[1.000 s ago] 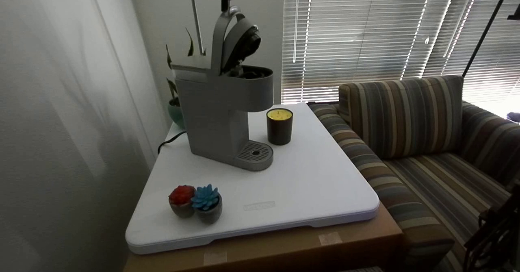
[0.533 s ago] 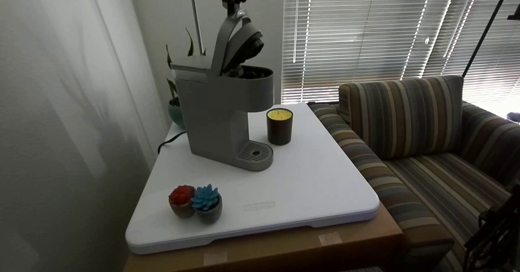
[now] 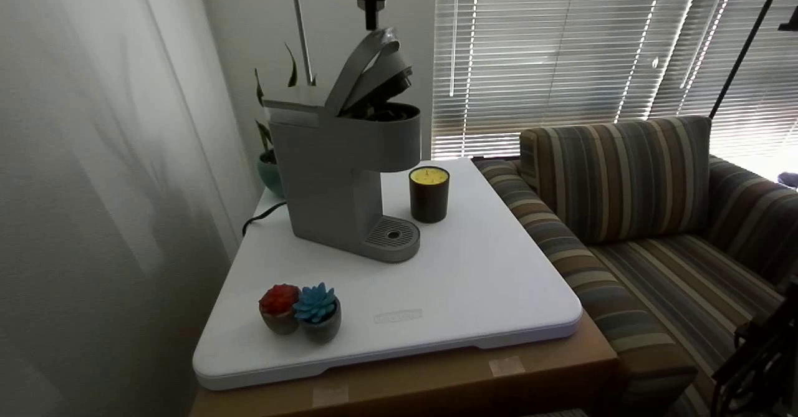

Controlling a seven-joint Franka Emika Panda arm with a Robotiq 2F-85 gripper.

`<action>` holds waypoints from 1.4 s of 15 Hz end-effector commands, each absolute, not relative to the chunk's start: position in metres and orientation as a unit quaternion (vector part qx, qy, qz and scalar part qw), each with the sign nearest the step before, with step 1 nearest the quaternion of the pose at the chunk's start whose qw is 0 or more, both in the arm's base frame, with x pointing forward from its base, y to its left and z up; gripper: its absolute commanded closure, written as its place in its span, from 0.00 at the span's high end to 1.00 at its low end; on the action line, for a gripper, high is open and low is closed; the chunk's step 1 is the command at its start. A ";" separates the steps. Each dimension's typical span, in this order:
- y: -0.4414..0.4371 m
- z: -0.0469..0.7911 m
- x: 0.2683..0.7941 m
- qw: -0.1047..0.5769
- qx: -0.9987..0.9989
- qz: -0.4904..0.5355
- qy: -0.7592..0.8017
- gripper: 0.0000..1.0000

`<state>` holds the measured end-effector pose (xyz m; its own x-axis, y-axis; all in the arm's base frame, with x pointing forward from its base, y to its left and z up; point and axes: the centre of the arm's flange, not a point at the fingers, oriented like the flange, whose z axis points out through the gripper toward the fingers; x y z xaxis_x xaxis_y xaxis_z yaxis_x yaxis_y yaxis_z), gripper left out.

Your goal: Close the lid of the coffee maker

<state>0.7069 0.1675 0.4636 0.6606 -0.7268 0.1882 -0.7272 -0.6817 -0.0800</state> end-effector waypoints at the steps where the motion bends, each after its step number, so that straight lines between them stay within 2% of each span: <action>1: 0.156 0.457 0.681 0.000 0.912 0.063 -0.406 0.00; 9: 0.151 0.427 0.673 -0.001 0.908 0.011 -0.419 0.00; 21: 0.145 0.412 0.665 0.005 0.904 -0.008 -0.428 0.00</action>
